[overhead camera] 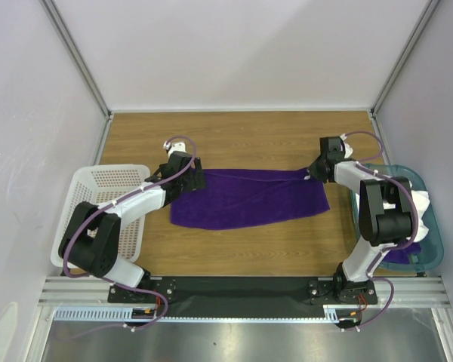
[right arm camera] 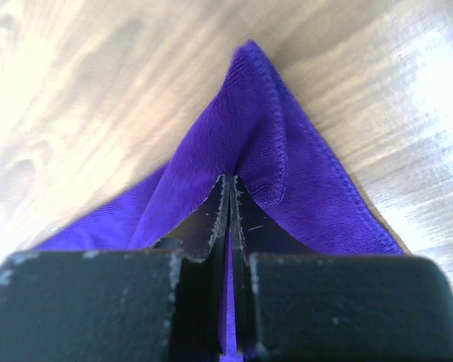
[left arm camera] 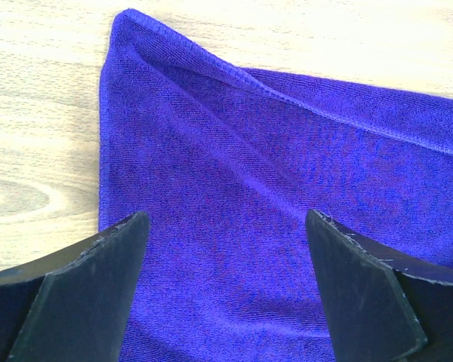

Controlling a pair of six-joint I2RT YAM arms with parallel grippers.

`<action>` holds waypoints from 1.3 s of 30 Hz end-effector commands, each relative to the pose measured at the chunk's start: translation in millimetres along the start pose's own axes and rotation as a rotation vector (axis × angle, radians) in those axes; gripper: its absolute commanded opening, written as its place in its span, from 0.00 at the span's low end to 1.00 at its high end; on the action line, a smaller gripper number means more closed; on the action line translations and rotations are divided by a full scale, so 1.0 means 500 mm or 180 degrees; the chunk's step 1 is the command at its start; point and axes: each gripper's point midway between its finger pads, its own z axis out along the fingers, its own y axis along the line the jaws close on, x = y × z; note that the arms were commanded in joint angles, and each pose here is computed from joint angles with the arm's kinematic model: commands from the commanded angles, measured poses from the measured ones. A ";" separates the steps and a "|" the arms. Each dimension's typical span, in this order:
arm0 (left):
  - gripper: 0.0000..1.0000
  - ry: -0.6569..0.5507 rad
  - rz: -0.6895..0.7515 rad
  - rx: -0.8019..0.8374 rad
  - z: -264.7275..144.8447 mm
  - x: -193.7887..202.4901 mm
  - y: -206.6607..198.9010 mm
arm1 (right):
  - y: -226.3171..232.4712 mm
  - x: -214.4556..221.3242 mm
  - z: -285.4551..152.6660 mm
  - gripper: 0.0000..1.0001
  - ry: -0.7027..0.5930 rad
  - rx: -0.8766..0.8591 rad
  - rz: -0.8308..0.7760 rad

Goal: Fold and stack the towels
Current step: Flatten out the crumpled towel

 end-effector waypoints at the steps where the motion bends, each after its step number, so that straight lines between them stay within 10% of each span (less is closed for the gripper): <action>1: 0.91 -0.0081 -0.0042 0.0065 0.000 -0.013 -0.012 | 0.067 -0.089 -0.059 0.00 -0.0351 -0.0274 -0.0019; 21: 0.90 0.0014 -0.0068 -0.0079 0.018 0.038 0.017 | 0.178 -0.253 0.088 0.00 -0.0444 -0.0525 -0.0284; 23: 0.90 0.0012 -0.0062 -0.0114 0.020 0.037 0.021 | 0.161 -0.241 0.114 0.12 -0.0313 -0.0404 -0.0363; 27: 0.90 -0.0008 -0.0045 -0.0131 0.025 0.027 0.018 | 0.176 -0.246 0.098 0.67 -0.0217 -0.0520 -0.0498; 39: 0.89 0.0027 -0.0071 0.0142 0.004 0.015 -0.020 | 0.112 -0.113 -0.126 0.81 -0.0182 -0.0529 -0.0620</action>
